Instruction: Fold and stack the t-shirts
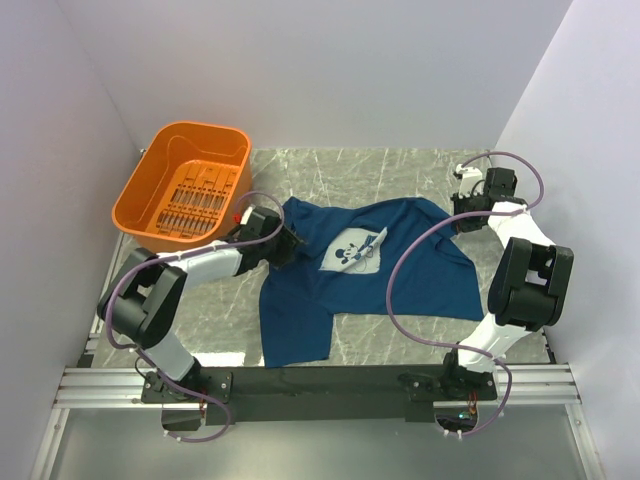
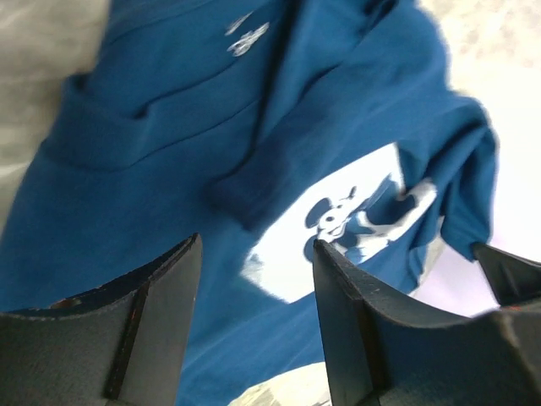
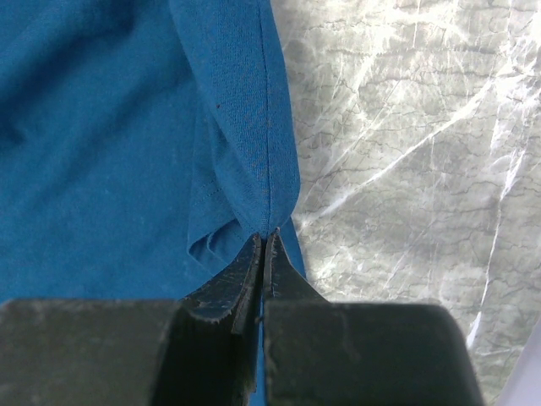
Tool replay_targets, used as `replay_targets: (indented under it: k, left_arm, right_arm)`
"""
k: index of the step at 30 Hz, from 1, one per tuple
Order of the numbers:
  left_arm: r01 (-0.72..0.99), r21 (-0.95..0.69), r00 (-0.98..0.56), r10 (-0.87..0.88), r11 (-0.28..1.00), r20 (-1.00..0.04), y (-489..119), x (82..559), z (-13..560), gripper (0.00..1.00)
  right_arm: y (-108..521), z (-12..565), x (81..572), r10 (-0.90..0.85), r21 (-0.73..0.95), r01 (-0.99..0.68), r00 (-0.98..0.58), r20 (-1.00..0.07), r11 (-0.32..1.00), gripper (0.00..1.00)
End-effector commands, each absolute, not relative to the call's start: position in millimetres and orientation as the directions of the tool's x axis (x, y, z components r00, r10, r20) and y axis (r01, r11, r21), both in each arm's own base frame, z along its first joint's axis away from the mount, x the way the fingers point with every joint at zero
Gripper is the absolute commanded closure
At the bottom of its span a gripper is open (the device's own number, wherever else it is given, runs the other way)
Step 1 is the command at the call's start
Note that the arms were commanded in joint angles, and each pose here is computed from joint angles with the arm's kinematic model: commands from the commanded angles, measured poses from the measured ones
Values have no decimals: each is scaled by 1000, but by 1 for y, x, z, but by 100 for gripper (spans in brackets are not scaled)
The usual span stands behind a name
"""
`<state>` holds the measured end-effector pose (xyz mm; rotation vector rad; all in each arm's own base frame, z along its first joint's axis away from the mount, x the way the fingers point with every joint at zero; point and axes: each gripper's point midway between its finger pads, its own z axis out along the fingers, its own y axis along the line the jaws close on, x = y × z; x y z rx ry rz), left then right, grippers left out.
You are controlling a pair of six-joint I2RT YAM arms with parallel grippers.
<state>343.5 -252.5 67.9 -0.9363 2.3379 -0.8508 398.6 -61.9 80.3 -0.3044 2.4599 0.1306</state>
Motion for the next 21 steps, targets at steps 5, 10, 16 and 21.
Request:
replay_targets:
  k: [5, 10, 16, 21]
  left_arm:
    - [-474, -702, -634, -760, 532, -147, -264, 342, 72, 40]
    - [-483, -713, -619, -774, 508, -133, -275, 359, 69, 39]
    - [-493, -707, -596, -789, 506, -149, -277, 374, 64, 45]
    - [-478, -674, -580, -778, 564, -240, -263, 379, 70, 51]
  right_arm:
    - [-61, 98, 408, -174, 16, -248, -725, -667, 969, 100]
    - [-62, 98, 406, -177, 12, -248, -725, -666, 969, 100]
    - [-61, 98, 405, -181, 10, -251, -722, -668, 968, 100]
    - [-61, 95, 404, -185, 10, -256, -726, -662, 967, 100]
